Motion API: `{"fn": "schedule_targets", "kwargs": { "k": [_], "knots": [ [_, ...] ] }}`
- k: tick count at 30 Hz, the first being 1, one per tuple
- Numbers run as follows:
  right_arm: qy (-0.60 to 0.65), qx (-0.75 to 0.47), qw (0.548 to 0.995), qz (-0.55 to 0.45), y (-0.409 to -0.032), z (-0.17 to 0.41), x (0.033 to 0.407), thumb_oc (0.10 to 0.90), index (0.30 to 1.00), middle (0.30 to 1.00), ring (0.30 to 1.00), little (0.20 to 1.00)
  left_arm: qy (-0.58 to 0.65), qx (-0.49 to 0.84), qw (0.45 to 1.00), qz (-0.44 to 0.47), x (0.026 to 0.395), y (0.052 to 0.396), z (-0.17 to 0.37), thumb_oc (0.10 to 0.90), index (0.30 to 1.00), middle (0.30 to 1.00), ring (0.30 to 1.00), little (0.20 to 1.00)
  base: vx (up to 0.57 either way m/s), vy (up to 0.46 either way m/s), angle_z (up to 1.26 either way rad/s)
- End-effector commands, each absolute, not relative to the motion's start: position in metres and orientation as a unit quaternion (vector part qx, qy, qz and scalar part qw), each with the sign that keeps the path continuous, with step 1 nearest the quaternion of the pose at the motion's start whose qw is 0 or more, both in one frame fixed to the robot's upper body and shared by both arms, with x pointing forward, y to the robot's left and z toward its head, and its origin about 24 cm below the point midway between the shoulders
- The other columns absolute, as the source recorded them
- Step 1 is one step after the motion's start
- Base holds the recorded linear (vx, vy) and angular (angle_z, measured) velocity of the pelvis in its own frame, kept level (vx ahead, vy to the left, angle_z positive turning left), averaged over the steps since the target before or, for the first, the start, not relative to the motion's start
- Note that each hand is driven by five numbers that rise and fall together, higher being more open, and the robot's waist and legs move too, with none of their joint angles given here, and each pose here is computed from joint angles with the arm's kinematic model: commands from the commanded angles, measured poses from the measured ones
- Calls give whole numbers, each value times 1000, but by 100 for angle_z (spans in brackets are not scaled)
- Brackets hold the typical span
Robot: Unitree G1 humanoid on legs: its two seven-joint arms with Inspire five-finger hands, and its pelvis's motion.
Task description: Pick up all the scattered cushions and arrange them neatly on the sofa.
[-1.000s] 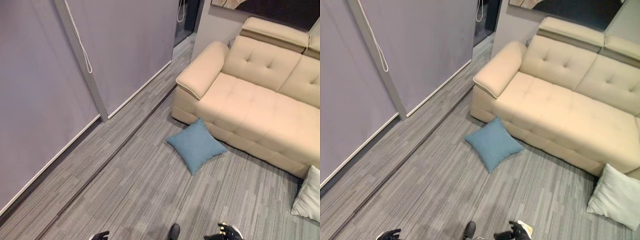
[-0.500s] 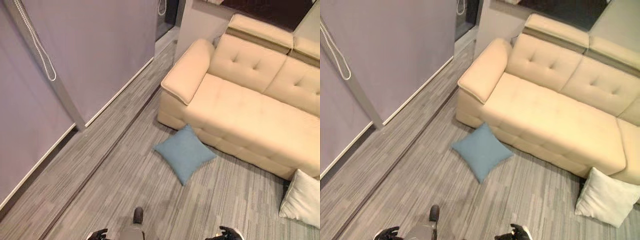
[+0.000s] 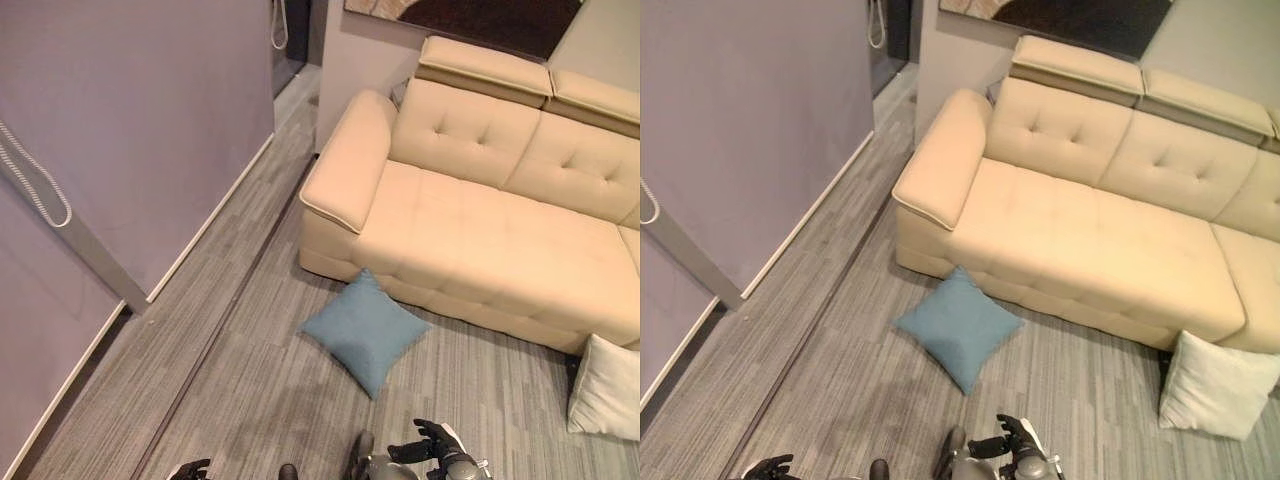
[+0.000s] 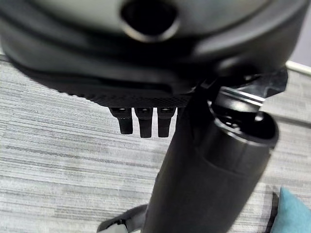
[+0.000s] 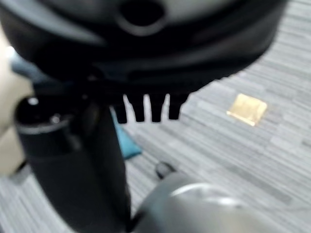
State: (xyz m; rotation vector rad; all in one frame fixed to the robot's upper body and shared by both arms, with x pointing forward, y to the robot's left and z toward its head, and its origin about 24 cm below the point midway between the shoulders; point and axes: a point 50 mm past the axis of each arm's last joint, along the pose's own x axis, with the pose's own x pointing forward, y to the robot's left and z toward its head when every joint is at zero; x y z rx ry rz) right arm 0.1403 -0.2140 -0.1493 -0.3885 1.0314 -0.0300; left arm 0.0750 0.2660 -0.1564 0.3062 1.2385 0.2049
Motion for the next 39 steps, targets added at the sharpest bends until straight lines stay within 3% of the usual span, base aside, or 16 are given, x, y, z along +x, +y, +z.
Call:
{"fn": "schedule_targets", "kwargs": {
  "k": [1, 7, 30, 39],
  "knots": [
    [501, -216, 837, -49, -249, -145, 131, 800, 900, 900, 900, 900, 561, 160, 809, 71, 87, 264, -154, 800, 900, 900, 900, 900, 185, -85, 22],
    [510, -207, 831, -77, -259, -145, 124, 800, 900, 900, 900, 900, 531, 148, 832, 67, 111, 255, -151, 800, 900, 900, 900, 900, 120, -20, -1],
    [487, -222, 844, -38, -245, -142, 144, 800, 900, 900, 900, 900, 545, 171, 818, 68, 102, 268, -149, 800, 900, 900, 900, 900, 73, 201, -57],
    [474, -233, 846, -72, -264, -134, 147, 800, 900, 900, 900, 900, 527, 167, 832, 49, 112, 256, -150, 800, 900, 900, 900, 900, -12, -24, -6]
  ]
}}
